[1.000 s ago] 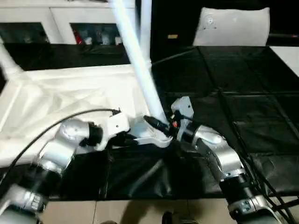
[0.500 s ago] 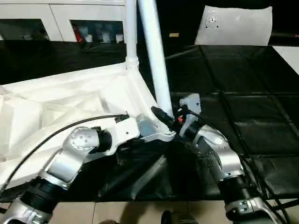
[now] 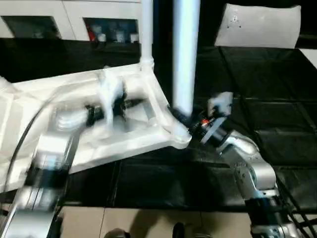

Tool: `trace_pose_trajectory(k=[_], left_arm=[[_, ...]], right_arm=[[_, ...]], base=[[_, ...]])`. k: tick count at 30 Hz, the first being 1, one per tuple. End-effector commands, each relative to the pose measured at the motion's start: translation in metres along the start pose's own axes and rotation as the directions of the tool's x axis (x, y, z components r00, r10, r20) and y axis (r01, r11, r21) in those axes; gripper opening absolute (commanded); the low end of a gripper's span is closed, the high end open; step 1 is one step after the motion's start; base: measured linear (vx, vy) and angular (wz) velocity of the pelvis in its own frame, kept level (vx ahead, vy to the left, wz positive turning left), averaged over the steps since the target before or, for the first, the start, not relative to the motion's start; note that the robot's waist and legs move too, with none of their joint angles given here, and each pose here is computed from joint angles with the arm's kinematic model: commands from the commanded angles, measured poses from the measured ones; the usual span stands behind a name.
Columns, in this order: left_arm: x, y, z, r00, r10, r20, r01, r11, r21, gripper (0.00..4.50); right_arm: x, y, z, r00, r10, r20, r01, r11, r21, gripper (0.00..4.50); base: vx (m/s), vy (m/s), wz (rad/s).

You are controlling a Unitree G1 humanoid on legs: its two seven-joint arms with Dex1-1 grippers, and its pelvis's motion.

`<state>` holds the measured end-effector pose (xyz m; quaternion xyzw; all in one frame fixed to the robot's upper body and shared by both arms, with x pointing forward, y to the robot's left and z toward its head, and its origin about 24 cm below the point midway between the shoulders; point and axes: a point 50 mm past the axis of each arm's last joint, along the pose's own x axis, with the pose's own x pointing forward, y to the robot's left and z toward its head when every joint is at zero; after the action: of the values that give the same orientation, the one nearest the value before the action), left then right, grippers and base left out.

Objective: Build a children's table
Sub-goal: Insert table leg to table base

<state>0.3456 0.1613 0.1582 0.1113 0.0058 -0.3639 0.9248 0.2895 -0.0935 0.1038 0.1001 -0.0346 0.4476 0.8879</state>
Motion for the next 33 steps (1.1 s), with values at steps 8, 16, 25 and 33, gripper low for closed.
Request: trace_pose_trajectory(k=[8,16,25,33], left_arm=[[0.035,-0.015,0.048,0.988,0.0,0.156,0.012,0.997,-0.077,2.09],[0.036,-0.055,0.074,0.943,-0.241,0.231,0.249,0.969,-0.003,2.85],[0.042,-0.075,0.071,0.963,-0.236,0.134,0.224,0.97,0.094,3.59],[0.036,-0.053,0.06,0.989,-0.037,0.143,0.03,0.998,0.052,4.22]], right_arm=[[0.005,0.011,-0.003,0.998,0.021,-0.059,-0.024,0.999,-0.042,1.91],[0.001,0.002,-0.008,0.992,-0.06,-0.111,0.053,0.996,-0.068,1.91],[0.007,-0.002,-0.006,0.986,-0.115,-0.117,0.106,0.991,-0.08,1.91],[0.002,-0.013,0.002,0.969,-0.239,-0.056,0.234,0.968,-0.09,1.91]], base=[[0.0,0.0,0.0],[0.0,0.0,0.0],[0.0,0.0,0.0],[0.0,0.0,0.0]])
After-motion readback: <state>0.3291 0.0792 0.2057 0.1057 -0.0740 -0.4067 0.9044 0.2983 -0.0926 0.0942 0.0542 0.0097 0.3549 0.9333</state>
